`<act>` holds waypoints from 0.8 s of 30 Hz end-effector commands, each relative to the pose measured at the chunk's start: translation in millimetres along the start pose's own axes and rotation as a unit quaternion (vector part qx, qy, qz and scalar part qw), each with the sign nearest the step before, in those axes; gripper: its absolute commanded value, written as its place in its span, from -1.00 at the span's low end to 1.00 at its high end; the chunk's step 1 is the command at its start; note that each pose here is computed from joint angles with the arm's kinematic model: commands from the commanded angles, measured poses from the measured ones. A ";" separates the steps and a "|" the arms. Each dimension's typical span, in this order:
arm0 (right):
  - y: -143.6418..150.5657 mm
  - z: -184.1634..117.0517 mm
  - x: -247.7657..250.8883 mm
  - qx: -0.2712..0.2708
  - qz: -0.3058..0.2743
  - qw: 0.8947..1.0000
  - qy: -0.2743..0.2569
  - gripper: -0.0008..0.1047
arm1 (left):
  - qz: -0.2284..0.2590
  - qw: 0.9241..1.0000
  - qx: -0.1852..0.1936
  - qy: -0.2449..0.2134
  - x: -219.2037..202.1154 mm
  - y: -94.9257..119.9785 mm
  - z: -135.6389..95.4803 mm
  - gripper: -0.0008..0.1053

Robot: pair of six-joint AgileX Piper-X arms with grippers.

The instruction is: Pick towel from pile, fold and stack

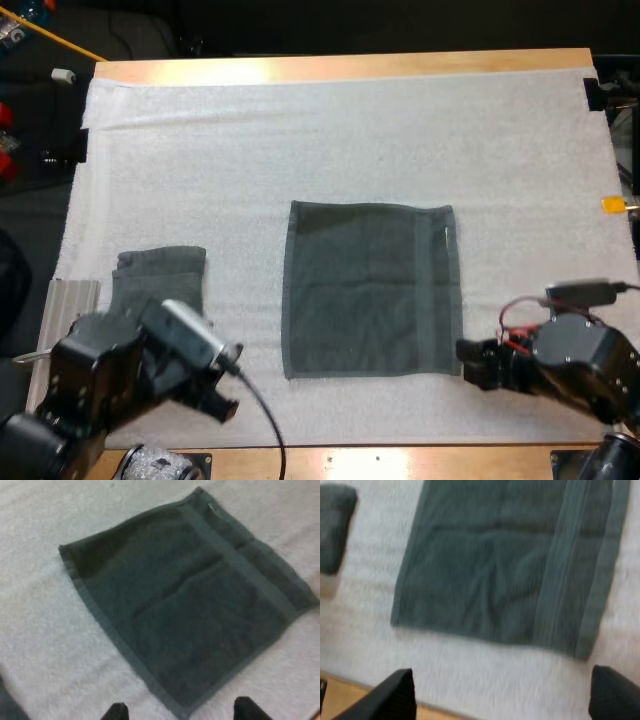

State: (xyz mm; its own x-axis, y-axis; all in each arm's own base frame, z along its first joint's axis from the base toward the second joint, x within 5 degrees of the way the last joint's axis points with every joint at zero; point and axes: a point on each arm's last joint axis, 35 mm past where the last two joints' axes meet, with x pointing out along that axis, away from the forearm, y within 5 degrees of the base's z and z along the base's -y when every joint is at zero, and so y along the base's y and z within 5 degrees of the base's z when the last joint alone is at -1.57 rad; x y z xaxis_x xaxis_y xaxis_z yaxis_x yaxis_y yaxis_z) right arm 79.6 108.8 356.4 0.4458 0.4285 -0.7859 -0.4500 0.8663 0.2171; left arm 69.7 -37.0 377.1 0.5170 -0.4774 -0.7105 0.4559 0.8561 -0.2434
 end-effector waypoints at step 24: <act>-31.4 -73.7 117.4 0.163 -0.007 0.985 0.057 0.31 | -0.017 0.999 -0.021 0.021 -10.5 -1.7 -28.5 -0.17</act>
State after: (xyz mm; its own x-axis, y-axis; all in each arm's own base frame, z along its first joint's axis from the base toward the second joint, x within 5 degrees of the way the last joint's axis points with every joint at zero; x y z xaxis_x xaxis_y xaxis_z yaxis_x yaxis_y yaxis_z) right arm 87.8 111.8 212.3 0.3487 0.3801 -0.8567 -0.1656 0.9247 0.3428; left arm 44.2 -28.1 366.6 0.4770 -0.4931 -0.7275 0.4460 0.8491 -0.2831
